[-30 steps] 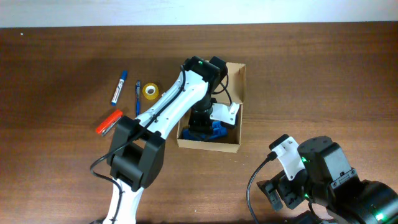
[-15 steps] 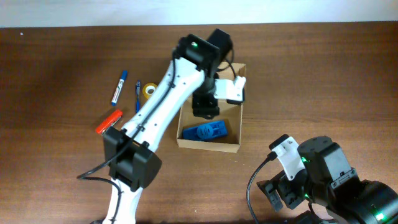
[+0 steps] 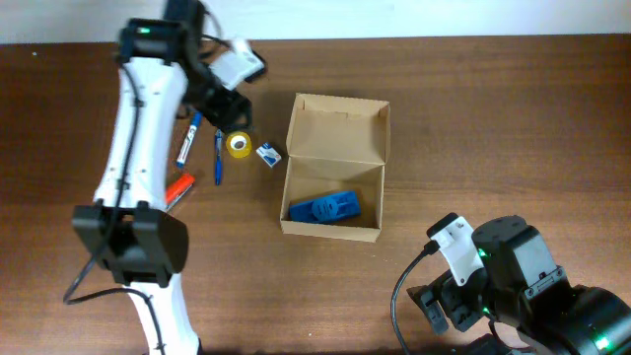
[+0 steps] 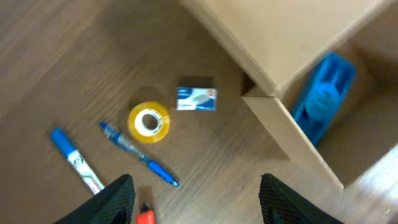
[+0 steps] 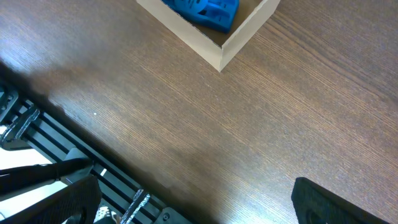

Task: Pack container
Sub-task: 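Move the left gripper to the white staples box and grasp it, then lift the staples box and reposition the left arm beside the box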

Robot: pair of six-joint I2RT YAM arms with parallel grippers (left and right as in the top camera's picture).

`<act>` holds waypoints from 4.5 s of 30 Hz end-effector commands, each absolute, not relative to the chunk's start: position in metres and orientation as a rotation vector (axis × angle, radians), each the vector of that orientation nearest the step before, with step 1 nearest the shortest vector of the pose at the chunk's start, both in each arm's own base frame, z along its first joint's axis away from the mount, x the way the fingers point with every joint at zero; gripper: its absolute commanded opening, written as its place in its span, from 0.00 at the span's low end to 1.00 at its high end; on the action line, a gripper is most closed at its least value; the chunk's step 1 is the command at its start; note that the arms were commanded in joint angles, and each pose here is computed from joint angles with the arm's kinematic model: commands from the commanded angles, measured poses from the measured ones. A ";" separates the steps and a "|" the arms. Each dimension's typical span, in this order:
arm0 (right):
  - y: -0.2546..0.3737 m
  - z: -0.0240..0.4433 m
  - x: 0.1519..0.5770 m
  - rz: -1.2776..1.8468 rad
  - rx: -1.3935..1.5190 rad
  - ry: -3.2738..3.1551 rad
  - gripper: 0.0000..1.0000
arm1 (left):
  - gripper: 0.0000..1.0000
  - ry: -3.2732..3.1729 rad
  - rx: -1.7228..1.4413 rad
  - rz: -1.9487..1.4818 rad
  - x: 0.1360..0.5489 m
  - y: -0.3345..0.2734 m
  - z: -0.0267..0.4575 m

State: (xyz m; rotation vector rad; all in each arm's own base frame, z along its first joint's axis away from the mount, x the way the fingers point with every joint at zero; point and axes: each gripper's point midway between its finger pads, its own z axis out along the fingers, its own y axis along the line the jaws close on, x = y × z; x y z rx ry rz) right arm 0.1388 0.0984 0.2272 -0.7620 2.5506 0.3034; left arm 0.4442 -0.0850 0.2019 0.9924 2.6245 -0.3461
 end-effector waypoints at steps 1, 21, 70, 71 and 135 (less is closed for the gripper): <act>0.099 0.232 0.140 0.313 -0.751 2.534 0.99 | 0.63 2.675 0.571 -0.481 0.451 -0.082 0.224; 0.099 0.232 0.140 0.313 -0.751 2.534 0.99 | 0.98 2.828 -0.851 -0.577 0.461 -0.116 0.142; 0.099 0.232 0.140 0.313 -0.751 2.534 0.99 | 0.93 2.743 -1.471 -0.116 0.456 -0.128 0.019; 0.099 0.232 0.140 0.313 -0.751 2.534 0.99 | 0.93 2.742 -1.471 -0.114 0.456 -0.127 0.019; 0.099 0.232 0.140 0.313 -0.751 2.534 0.99 | 0.23 2.810 -0.861 -0.049 0.468 -0.106 0.179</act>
